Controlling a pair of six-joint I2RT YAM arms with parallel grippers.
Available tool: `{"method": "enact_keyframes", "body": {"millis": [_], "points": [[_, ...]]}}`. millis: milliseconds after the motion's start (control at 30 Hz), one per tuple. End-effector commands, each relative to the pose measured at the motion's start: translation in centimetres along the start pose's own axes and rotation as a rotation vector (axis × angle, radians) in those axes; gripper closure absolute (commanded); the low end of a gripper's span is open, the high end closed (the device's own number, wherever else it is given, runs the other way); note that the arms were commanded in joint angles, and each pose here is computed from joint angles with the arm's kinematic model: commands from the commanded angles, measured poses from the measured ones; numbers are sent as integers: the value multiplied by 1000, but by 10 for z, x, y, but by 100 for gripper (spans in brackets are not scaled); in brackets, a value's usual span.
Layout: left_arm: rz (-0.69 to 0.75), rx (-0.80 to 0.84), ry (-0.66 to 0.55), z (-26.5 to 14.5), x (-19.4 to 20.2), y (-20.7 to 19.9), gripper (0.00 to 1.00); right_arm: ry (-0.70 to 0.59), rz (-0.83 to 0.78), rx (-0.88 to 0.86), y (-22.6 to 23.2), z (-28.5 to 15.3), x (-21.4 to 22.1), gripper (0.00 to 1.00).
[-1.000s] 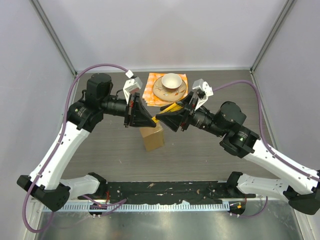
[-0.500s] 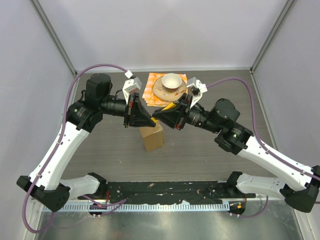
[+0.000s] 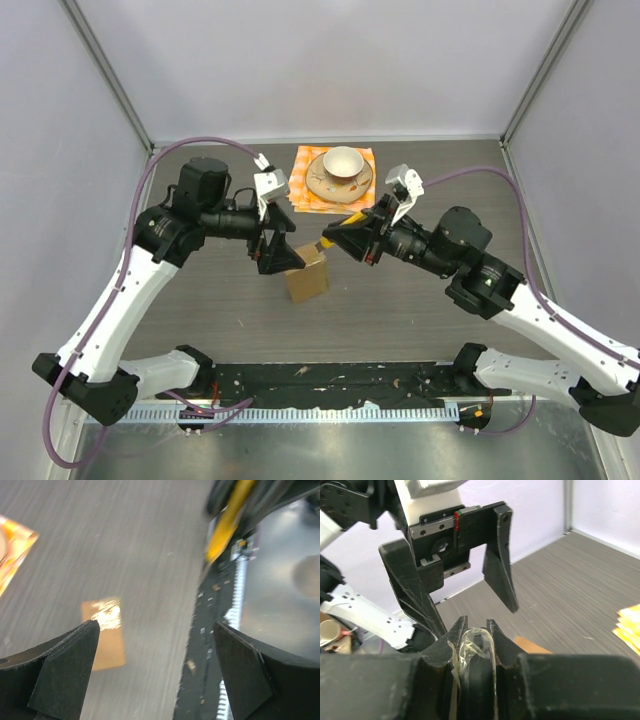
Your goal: Unpack the express box
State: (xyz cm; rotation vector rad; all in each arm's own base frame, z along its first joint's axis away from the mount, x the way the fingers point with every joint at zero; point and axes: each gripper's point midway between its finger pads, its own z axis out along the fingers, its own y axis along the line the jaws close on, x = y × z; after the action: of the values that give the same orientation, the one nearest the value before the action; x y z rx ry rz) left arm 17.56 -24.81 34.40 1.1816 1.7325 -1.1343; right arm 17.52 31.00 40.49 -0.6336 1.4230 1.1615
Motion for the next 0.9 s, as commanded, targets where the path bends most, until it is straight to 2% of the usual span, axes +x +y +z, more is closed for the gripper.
{"method": "enact_keyframes", "body": {"millis": [0,67,167,333,600,867], "points": [[66,-239,243,-3,59,59,0,38,-109,192,-34,-26,7,99],[71,-326,337,-4,83,80,0,50,-130,244,-44,-32,11,99],[113,-358,399,3,98,95,0,66,-151,296,-55,-40,18,99],[150,-357,473,22,111,95,0,64,-152,317,-58,-47,21,99],[149,-354,459,32,109,96,0,75,-140,318,-59,-51,29,99],[159,-346,477,35,124,98,0,81,-133,309,-57,-50,31,99]]}}
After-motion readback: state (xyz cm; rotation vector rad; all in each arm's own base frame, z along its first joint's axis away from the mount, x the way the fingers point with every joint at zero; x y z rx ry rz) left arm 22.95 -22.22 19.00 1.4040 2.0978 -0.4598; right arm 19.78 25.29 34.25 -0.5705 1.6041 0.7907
